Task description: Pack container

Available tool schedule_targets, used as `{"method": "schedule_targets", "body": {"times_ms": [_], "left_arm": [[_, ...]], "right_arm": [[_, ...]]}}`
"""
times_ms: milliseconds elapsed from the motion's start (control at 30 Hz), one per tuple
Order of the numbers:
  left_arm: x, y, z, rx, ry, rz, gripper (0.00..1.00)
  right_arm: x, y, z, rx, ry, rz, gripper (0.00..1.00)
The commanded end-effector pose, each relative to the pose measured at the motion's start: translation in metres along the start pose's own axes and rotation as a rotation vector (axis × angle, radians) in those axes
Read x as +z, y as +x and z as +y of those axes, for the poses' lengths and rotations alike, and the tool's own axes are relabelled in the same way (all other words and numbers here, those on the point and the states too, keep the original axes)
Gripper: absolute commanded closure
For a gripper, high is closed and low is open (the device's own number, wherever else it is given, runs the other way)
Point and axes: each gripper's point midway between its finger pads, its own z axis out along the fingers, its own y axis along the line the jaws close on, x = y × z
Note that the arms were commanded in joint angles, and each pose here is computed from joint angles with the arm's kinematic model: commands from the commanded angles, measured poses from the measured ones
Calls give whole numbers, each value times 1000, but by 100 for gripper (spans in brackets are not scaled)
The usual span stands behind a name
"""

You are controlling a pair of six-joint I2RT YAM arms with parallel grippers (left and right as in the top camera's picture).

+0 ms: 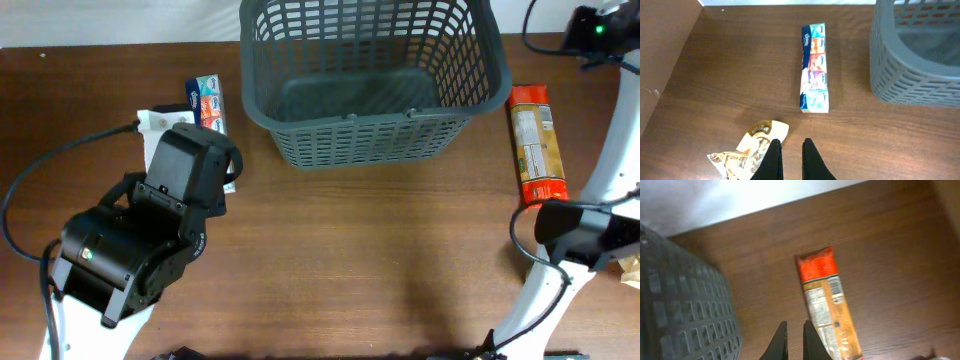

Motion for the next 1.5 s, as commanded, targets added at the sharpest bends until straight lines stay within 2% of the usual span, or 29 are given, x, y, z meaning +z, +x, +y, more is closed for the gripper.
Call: {"method": "schedule_targets", "body": {"times_ms": [0, 233, 667, 1067, 1467], "left_arm": [[-3, 2, 3, 10, 4, 6, 98], [-3, 0, 2, 6, 7, -1, 98], [-3, -1, 2, 4, 8, -3, 98], [-3, 0, 1, 4, 10, -1, 98], [-3, -1, 1, 4, 10, -1, 98]], "right_arm": [[14, 4, 14, -36, -71, 27, 96], [25, 9, 41, -81, -221, 46, 96], [30, 14, 84, -161, -255, 56, 96], [51, 33, 89, -175, -229, 132, 96], [51, 37, 103, -188, -269, 144, 96]]}}
